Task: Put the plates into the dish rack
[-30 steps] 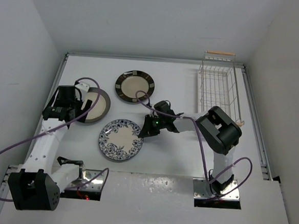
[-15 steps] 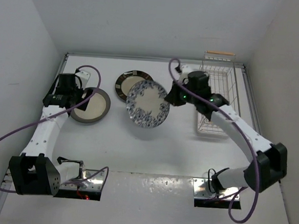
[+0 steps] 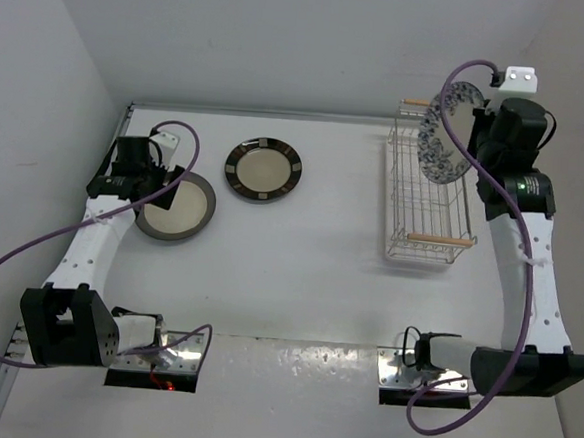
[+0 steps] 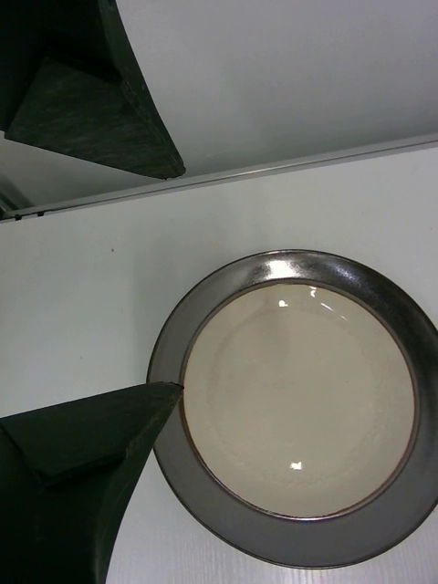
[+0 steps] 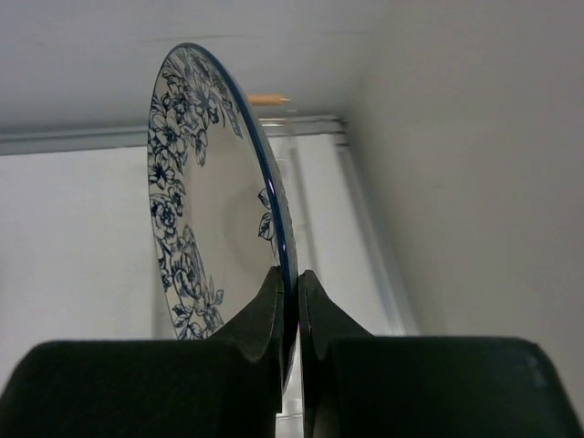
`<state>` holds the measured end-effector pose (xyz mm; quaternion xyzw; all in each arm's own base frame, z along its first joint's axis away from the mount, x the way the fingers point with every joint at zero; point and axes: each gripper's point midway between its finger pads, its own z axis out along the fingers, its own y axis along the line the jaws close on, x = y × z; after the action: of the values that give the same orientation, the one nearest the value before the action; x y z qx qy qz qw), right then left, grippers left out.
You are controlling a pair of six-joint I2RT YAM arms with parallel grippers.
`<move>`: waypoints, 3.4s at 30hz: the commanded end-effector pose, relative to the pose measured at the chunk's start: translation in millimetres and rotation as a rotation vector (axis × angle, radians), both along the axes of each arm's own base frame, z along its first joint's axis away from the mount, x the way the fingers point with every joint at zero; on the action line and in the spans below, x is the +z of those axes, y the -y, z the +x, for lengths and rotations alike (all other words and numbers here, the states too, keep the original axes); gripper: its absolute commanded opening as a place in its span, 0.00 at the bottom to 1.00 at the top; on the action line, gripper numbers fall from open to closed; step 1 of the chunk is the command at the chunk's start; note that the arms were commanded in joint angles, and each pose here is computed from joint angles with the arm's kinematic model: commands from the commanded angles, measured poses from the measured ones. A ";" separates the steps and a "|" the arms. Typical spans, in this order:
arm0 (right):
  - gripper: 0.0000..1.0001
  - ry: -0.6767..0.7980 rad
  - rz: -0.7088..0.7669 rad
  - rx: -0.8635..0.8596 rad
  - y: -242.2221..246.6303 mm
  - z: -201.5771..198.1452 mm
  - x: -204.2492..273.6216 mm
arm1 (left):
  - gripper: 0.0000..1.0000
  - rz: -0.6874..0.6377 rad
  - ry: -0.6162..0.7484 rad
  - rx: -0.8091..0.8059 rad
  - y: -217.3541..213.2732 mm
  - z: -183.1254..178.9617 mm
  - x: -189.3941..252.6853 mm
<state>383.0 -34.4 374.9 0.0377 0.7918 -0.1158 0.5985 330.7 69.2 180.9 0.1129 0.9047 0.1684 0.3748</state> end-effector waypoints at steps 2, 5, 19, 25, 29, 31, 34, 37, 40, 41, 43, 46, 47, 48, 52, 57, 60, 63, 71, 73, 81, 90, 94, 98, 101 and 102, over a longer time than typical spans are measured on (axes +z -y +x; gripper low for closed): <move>0.00 0.101 -0.188 -0.160 52.5 -17.8 46.9 | 0.97 0.000 0.070 -0.018 3.0 12.5 22.4; 0.00 0.031 -0.228 -0.178 65.6 -20.6 14.9 | 0.97 -0.001 0.061 -0.018 3.1 11.0 18.6; 0.00 -0.062 -0.329 -0.184 82.1 -24.8 -67.7 | 0.97 -0.008 0.053 -0.034 7.9 10.5 14.4; 0.00 -0.016 -0.384 -0.193 78.1 -18.1 -58.3 | 0.97 -0.008 0.053 -0.034 7.9 10.5 14.4; 0.00 0.035 -0.390 -0.210 77.0 -14.9 -35.6 | 0.97 -0.008 0.053 -0.034 7.9 10.5 14.4; 0.00 0.046 -0.398 -0.201 73.5 -15.0 -29.8 | 0.97 -0.008 0.053 -0.034 7.9 10.5 14.4; 0.00 0.034 -0.407 -0.196 72.2 -18.0 -32.8 | 0.97 -0.008 0.053 -0.034 7.9 10.5 14.4; 0.00 -0.001 -0.404 -0.185 71.2 -20.5 -48.2 | 0.97 -0.008 0.053 -0.034 7.9 10.5 14.4; 0.00 -0.017 -0.379 -0.194 71.2 -26.1 -59.0 | 0.97 -0.002 0.052 -0.027 6.4 10.1 14.7; 0.00 -0.032 -0.373 -0.195 71.3 -27.8 -66.9 | 0.97 -0.002 0.052 -0.027 6.4 10.1 14.7; 0.00 -0.050 -0.354 -0.193 69.7 -31.4 -79.1 | 0.97 -0.002 0.043 -0.027 6.5 8.6 10.9; 0.00 -0.082 -0.353 -0.191 68.9 -33.0 -94.0 | 0.97 0.005 0.041 -0.033 6.2 6.3 10.1; 0.00 -0.104 -0.362 -0.193 69.3 -34.3 -102.0 | 0.97 0.005 0.041 -0.033 6.2 6.3 10.1; 0.00 -0.112 -0.373 -0.215 72.7 -35.0 -103.3 | 0.97 0.005 0.041 -0.033 6.2 6.3 10.1; 0.00 -0.130 -0.392 -0.205 71.7 -34.6 -111.7 | 0.97 0.004 0.032 -0.033 6.3 4.8 6.4; 0.14 -0.168 -0.399 -0.136 55.9 -29.5 -124.3 | 0.97 0.005 0.041 -0.033 6.4 4.1 9.3; 0.49 -0.194 -0.365 -0.114 51.3 -25.5 -128.2 | 0.99 -0.004 0.033 -0.043 8.5 3.1 5.1; 0.72 -0.181 -0.352 -0.125 51.1 -21.5 -120.8 | 1.00 -0.027 -0.028 -0.051 9.5 2.0 -14.3; 0.95 -0.127 -0.276 -0.117 43.3 -14.4 -80.6 | 1.00 -0.283 -0.310 0.094 -40.4 -1.4 -77.6; 0.96 -0.089 -0.226 -0.107 37.3 -13.7 -59.5 | 1.00 -0.376 -0.379 0.098 -42.1 0.4 -101.7; 0.96 -0.053 -0.127 0.105 -19.5 -22.8 -64.2 | 0.91 -0.591 -0.452 0.041 -34.0 25.1 -143.5; 0.97 -0.085 -0.090 0.232 -65.2 -42.1 -89.4 | 0.06 -0.777 -0.616 -0.005 -13.3 10.8 -188.4; 0.95 -0.146 0.013 0.397 -108.1 -48.9 -113.4 | 0.00 -0.798 -0.576 -0.127 2.0 11.9 -166.8; 0.91 -0.238 0.142 0.647 -181.9 -61.3 -145.4 | 0.00 -0.719 -0.519 -0.320 34.2 10.3 -128.1; 0.90 -0.310 0.291 0.837 -245.4 -71.2 -170.4 | 0.00 -0.663 -0.413 -0.508 69.0 13.8 -83.6; 0.89 -0.307 0.329 0.924 -268.8 -78.2 -168.4 | 0.00 -0.660 -0.396 -0.554 79.5 11.2 -72.6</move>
<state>324.1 162.6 214.8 -0.2040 0.8374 0.1365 0.4884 331.3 11.5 61.1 0.1176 0.9367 -0.2910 0.1552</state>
